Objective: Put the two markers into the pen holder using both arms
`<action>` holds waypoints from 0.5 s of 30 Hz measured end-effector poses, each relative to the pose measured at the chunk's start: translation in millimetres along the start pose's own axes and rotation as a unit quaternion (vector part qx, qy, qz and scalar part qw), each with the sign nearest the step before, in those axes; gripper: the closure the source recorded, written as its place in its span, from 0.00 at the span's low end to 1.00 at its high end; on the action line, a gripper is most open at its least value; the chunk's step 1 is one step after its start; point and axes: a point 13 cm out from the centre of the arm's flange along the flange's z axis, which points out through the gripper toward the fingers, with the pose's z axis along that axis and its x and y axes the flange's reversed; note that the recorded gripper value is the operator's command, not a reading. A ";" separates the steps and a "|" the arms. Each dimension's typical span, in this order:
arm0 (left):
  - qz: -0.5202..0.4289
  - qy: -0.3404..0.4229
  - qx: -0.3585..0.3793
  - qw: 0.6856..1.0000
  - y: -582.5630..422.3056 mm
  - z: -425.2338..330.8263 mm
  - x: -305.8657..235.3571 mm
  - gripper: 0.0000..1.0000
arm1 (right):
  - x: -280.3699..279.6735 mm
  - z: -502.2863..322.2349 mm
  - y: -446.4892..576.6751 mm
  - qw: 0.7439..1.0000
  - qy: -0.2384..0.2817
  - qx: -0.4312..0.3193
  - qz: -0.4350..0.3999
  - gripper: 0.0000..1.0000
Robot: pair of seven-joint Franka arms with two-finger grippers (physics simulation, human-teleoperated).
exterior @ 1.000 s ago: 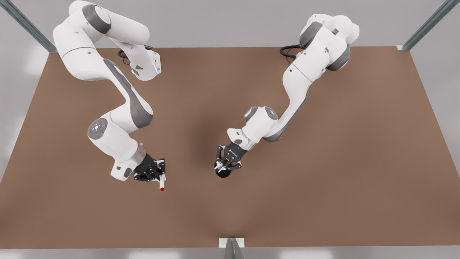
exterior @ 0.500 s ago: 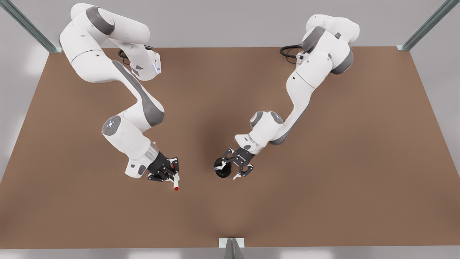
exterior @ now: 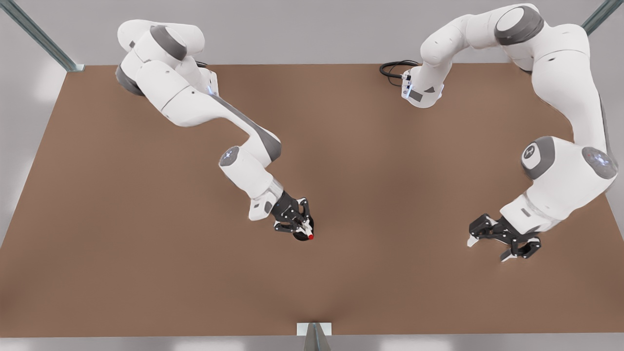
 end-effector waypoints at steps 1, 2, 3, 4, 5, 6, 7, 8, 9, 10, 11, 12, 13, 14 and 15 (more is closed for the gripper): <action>-0.003 0.043 -0.035 0.998 3.5 -15.1 17.3 0.00 | 6.8 4.6 0.1 1.000 -0.008 0.001 -0.003 0.72; -0.024 0.092 -0.083 0.992 11.9 -25.7 38.2 0.00 | 17.0 11.9 -3.4 1.000 -0.014 0.002 -0.005 0.72; -0.055 0.123 -0.117 0.984 16.7 -45.9 57.6 0.00 | 28.7 20.0 -7.4 1.000 -0.020 0.002 -0.007 0.72; -0.077 0.141 -0.133 0.978 5.4 -68.3 77.1 0.00 | 35.9 23.9 -10.7 1.000 -0.027 0.003 -0.010 0.72; -0.098 0.150 -0.130 0.975 -8.4 -85.8 99.0 0.00 | 40.1 25.6 -11.8 0.999 -0.036 0.002 -0.013 0.72; -0.119 0.153 -0.117 0.974 -16.9 -97.7 116.0 0.00 | 42.3 26.0 -12.2 0.999 -0.044 0.002 -0.015 0.72; -0.137 0.153 -0.103 0.973 -21.4 -104.4 125.9 0.00 | 42.4 25.5 -10.1 0.998 -0.053 0.000 -0.017 0.71; -0.152 0.153 -0.091 0.972 -23.9 -107.9 131.3 0.00 | 41.3 24.8 -7.3 0.998 -0.062 -0.002 -0.019 0.70; -0.163 0.153 -0.080 0.971 -25.2 -107.7 132.8 0.00 | 39.9 23.8 -4.8 0.997 -0.070 -0.004 -0.020 0.69; -0.172 0.156 -0.071 0.970 -26.7 -104.5 134.1 0.00 | 38.8 22.9 -3.2 0.997 -0.077 -0.006 -0.021 0.69; -0.179 0.162 -0.063 0.968 -28.2 -96.7 135.7 0.00 | 40.9 23.3 -3.6 0.996 -0.082 -0.006 -0.021 0.68; -0.183 0.168 -0.057 0.967 -30.5 -89.0 136.9 0.00 | 45.8 24.3 -6.0 0.996 -0.085 -0.006 -0.022 0.67; -0.187 0.173 -0.052 0.966 -33.5 -84.1 137.5 0.00 | 51.2 25.5 -8.7 0.996 -0.087 -0.006 -0.023 0.66; -0.189 0.177 -0.048 0.965 -36.2 -79.1 138.2 0.00 | 56.4 26.0 -12.1 0.996 -0.088 -0.005 -0.025 0.64; -0.192 0.180 -0.046 0.964 -38.3 -75.6 138.6 0.00 | 59.9 25.8 -13.3 0.996 -0.089 -0.006 -0.026 0.56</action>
